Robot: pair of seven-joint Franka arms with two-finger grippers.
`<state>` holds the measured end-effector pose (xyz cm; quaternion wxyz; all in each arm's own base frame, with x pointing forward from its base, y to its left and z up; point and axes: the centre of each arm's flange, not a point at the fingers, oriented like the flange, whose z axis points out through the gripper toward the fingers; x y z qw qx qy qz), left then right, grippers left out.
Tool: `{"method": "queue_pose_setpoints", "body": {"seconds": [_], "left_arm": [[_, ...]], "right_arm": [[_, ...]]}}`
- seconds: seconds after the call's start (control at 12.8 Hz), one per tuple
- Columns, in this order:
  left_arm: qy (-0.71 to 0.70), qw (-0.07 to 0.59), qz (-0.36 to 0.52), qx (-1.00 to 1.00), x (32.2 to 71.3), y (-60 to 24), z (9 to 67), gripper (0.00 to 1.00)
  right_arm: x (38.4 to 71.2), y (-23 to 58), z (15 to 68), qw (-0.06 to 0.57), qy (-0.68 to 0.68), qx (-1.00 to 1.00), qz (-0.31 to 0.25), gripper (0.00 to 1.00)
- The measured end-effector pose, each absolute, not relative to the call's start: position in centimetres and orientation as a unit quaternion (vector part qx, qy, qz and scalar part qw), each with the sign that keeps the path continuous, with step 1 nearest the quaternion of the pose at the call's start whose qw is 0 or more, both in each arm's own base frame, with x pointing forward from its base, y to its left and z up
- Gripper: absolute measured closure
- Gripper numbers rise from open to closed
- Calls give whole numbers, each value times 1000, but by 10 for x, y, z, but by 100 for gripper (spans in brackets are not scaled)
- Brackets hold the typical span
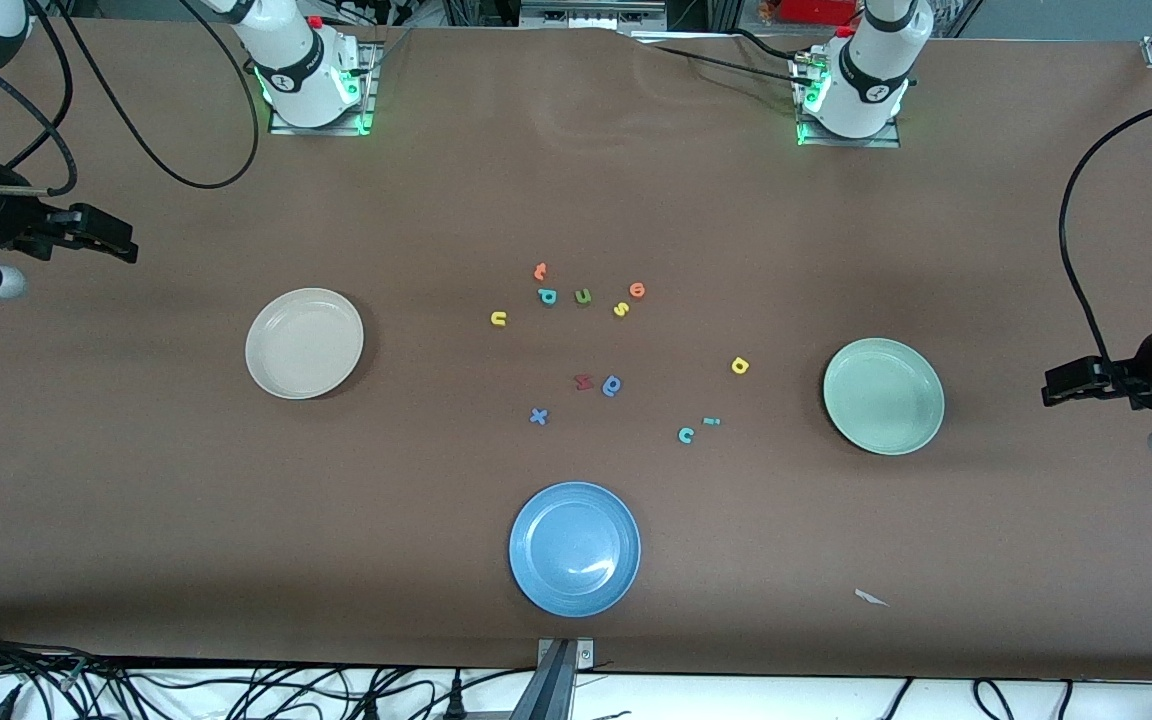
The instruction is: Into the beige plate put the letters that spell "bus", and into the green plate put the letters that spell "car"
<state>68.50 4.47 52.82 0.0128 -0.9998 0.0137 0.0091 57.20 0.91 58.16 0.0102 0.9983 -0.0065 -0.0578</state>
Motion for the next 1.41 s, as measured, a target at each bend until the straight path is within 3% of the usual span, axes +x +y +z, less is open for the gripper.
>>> {"method": "queue_pose_setpoints", "body": {"seconds": [1.41], "left_arm": [[11, 13, 10, -1000, 684, 50, 528, 0]], "right_arm": [[574, 8, 576, 11, -8, 998, -62, 0]]}}
